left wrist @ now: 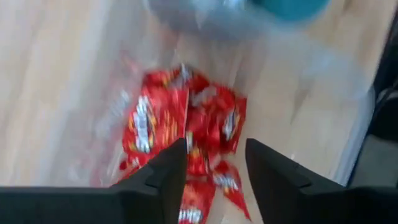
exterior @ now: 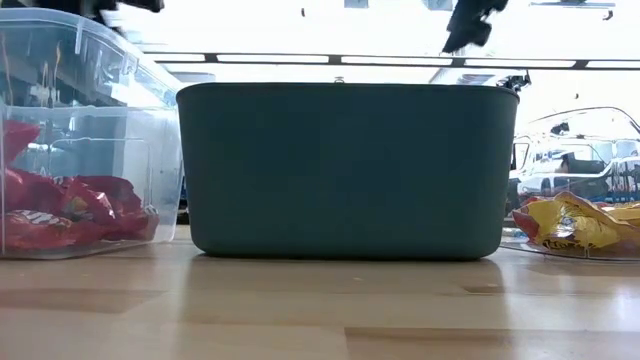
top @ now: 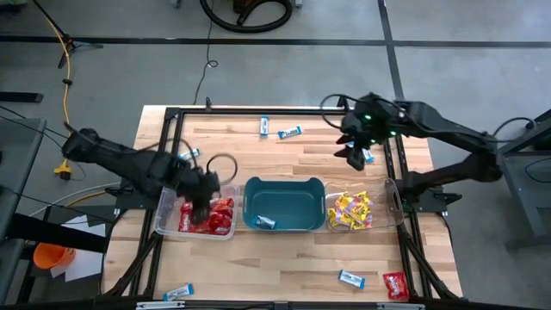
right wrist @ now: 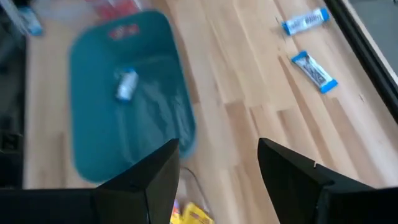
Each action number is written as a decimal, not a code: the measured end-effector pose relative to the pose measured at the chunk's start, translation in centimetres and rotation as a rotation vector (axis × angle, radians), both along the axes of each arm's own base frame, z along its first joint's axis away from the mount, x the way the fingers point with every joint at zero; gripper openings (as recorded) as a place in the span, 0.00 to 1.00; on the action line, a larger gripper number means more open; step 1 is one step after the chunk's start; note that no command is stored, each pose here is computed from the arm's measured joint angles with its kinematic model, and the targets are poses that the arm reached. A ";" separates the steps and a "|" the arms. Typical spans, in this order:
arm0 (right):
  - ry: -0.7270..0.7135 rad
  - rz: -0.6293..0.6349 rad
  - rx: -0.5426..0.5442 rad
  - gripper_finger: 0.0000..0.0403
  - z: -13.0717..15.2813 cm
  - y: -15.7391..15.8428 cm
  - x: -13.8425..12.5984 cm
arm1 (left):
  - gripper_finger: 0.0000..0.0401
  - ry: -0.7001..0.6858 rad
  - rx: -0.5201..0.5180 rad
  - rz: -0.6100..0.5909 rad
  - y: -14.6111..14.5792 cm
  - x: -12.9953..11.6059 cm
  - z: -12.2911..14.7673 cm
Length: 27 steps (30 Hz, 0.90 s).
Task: Sort candy
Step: Put the white chocolate into the blue bin
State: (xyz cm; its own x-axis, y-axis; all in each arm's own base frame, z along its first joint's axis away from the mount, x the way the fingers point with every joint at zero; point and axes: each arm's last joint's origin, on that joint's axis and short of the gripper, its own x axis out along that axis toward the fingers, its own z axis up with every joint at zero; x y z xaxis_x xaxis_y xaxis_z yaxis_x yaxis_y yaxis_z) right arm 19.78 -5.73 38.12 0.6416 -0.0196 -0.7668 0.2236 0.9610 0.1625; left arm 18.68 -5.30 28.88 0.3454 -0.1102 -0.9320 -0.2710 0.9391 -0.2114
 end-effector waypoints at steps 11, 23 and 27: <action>-0.273 0.001 -0.104 0.52 3.0 1.3 -1.4 | 0.47 -0.142 0.219 0.223 9.8 0.6 4.7; -0.154 -0.003 -0.096 0.52 1.3 0.7 0.5 | 0.47 0.241 0.178 0.362 14.6 -3.7 -6.7; -0.128 -0.004 -0.088 0.52 0.8 0.5 1.4 | 0.47 0.266 0.167 0.451 15.8 -4.3 -8.2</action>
